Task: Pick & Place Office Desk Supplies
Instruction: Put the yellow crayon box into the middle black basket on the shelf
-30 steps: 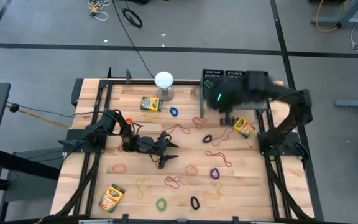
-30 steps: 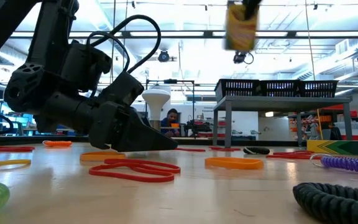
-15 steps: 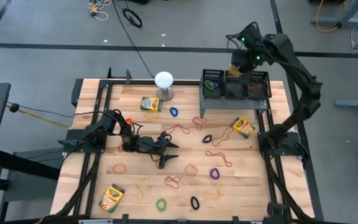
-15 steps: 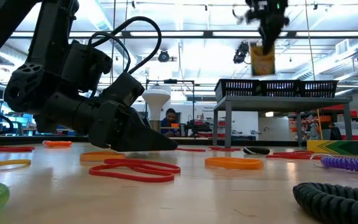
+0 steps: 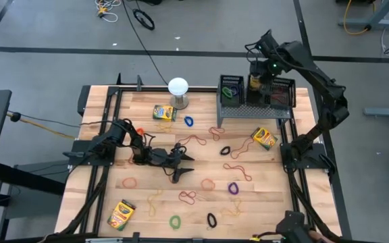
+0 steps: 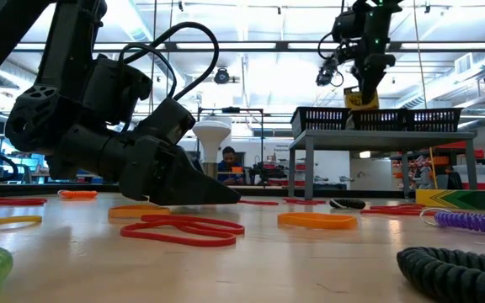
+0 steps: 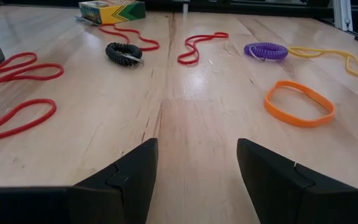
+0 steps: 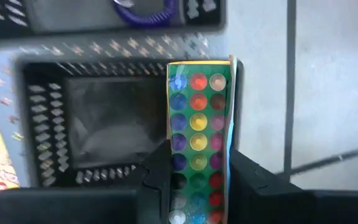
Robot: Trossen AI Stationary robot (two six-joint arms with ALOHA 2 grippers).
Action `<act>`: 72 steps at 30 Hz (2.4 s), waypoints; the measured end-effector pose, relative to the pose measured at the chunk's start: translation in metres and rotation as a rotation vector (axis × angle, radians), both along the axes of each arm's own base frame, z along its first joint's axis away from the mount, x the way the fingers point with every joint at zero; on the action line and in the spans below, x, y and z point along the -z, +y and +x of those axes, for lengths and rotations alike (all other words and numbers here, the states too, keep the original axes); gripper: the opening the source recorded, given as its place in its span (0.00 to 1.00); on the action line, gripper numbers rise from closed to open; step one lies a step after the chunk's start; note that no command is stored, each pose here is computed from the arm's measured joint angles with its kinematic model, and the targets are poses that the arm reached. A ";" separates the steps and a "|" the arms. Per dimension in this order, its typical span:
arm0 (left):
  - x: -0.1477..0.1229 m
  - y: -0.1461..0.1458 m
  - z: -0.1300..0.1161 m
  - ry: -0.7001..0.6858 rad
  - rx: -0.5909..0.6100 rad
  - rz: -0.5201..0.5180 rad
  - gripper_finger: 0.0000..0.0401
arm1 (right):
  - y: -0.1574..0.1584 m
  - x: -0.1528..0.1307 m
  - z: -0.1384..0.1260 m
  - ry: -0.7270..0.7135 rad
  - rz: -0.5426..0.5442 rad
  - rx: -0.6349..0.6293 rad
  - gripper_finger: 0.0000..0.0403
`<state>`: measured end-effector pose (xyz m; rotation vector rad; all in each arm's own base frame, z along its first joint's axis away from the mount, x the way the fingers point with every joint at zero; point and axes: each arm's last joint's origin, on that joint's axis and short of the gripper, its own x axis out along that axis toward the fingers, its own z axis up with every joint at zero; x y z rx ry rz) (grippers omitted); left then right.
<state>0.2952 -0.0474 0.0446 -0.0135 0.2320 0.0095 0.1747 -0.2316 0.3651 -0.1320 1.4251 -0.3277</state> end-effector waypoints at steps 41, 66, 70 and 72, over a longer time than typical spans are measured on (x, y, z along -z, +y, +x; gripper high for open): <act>0.000 0.000 0.000 -0.001 -0.001 -0.005 0.56 | -0.003 0.024 0.016 0.043 -0.049 -0.044 0.29; 0.000 0.000 0.000 -0.001 -0.001 -0.006 0.56 | -0.001 0.016 0.015 0.000 -0.098 -0.021 0.39; 0.000 0.000 0.000 -0.001 -0.001 -0.006 0.56 | -0.001 0.016 0.014 0.018 -0.116 -0.011 0.41; 0.000 0.000 0.000 -0.001 -0.001 -0.007 0.56 | -0.002 0.016 0.014 0.025 -0.124 -0.007 0.41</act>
